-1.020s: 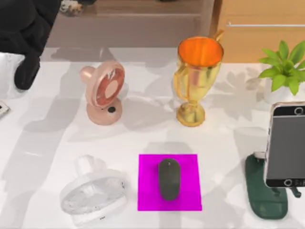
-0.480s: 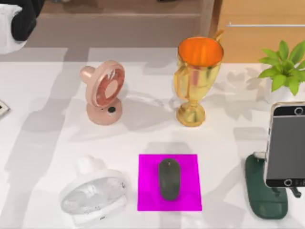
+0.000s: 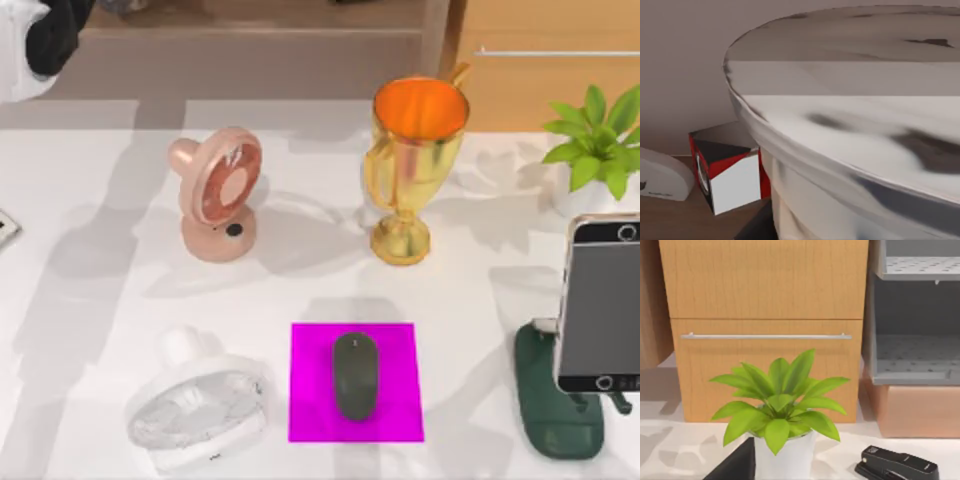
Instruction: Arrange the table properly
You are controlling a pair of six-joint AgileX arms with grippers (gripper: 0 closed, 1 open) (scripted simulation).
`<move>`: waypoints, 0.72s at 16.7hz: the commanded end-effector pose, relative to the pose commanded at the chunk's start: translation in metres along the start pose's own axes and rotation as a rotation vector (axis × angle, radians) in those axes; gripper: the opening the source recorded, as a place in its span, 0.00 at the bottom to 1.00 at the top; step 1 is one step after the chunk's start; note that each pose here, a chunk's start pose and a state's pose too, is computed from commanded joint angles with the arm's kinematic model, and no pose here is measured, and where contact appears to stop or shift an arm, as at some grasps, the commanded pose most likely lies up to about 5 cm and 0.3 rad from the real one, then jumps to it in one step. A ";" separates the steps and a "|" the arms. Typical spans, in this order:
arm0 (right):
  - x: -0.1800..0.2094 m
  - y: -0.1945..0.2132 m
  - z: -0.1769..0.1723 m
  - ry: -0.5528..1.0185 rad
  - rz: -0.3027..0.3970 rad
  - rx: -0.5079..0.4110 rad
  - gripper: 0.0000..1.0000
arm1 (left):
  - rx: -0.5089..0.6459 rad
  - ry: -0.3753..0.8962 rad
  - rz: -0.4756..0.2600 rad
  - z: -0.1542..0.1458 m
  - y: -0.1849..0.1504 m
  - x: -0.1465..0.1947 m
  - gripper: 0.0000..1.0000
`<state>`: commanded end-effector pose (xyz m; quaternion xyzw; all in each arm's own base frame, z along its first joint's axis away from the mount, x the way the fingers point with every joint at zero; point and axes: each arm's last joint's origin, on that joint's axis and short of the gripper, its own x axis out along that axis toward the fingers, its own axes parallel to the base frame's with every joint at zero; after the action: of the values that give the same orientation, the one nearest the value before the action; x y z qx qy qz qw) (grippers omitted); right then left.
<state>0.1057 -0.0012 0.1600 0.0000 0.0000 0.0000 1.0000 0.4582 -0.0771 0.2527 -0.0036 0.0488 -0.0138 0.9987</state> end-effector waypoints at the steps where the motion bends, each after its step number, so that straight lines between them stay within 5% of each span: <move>1: 0.000 0.000 0.000 0.000 0.000 0.000 1.00 | 0.002 -0.002 -0.006 0.001 -0.002 -0.001 0.00; 4: 0.000 0.000 0.000 0.000 0.000 0.000 1.00 | 0.020 -0.021 0.026 0.009 0.014 -0.005 0.00; 9: 0.000 0.000 0.000 0.000 0.000 0.000 1.00 | 0.104 0.004 0.214 0.011 0.106 -0.014 0.00; 12: 0.000 0.000 0.000 0.000 0.000 0.000 1.00 | 0.121 0.003 0.260 0.010 0.126 -0.014 0.00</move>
<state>0.1057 -0.0012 0.1600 0.0000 0.0000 0.0000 1.0000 0.4482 0.0493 0.2626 0.0629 0.0496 0.1129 0.9904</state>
